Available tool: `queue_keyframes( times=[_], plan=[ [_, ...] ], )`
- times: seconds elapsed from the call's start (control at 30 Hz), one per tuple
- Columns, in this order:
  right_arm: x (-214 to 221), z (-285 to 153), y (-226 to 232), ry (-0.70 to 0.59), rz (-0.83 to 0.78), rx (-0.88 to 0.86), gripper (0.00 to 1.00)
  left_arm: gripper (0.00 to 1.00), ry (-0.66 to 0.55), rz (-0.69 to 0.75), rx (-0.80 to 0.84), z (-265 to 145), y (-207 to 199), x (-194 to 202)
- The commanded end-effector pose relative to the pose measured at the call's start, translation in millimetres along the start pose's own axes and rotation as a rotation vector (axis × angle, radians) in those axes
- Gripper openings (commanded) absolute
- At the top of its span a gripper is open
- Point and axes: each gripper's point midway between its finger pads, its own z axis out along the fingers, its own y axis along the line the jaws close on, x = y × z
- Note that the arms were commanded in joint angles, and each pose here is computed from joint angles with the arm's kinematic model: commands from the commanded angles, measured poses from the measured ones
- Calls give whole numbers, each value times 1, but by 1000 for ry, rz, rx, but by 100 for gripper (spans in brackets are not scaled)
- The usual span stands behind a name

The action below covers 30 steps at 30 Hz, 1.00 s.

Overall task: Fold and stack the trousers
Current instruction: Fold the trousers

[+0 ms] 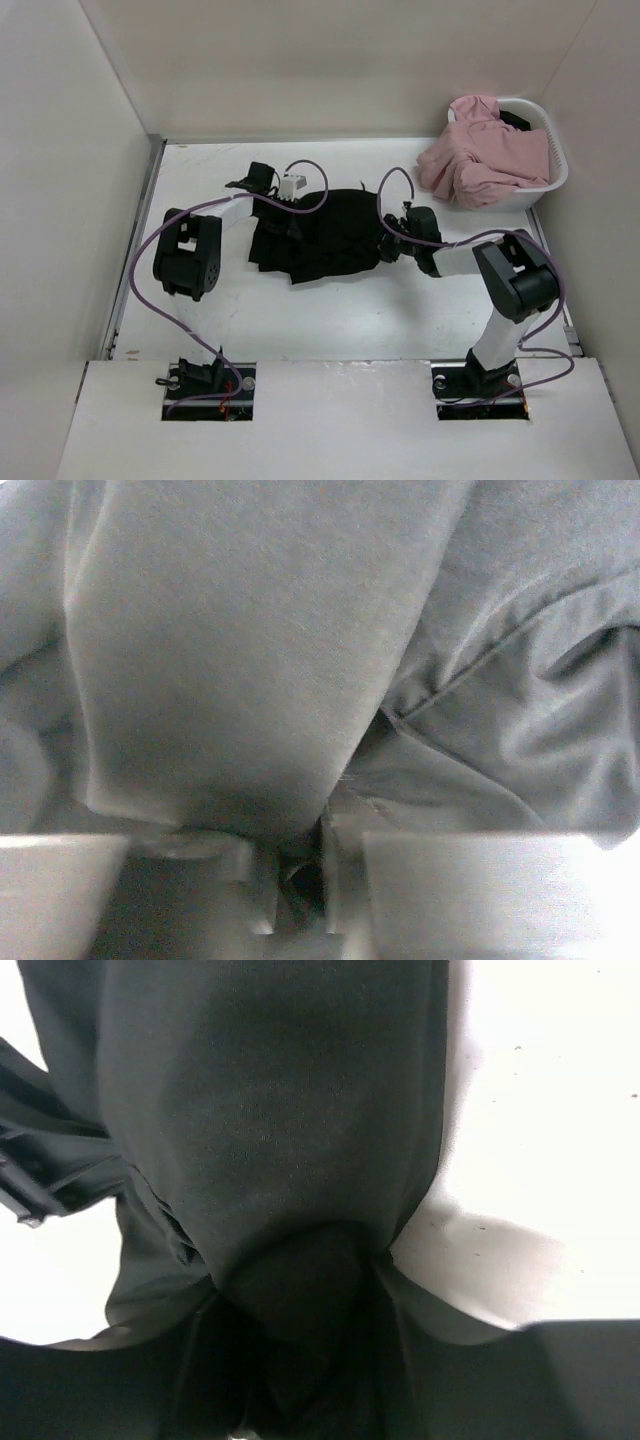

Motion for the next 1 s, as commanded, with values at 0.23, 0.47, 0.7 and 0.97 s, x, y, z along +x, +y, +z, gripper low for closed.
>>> queue_keyframes(
  times=[0.23, 0.47, 0.7, 0.97],
  plan=[
    [-4, -24, 30, 6, -16, -169, 78, 0, -282, 5, -62, -132, -37, -100],
    [-4, -26, 27, 9, -53, -144, 100, 0, -120, -89, -1, -147, -38, -59],
    [-12, -14, 55, 10, -98, -184, 100, 7, -110, -205, -124, -130, 82, -42],
    [-30, 4, 88, -27, -122, -203, 100, 42, -113, -15, -386, -134, 164, -45]
  ],
)
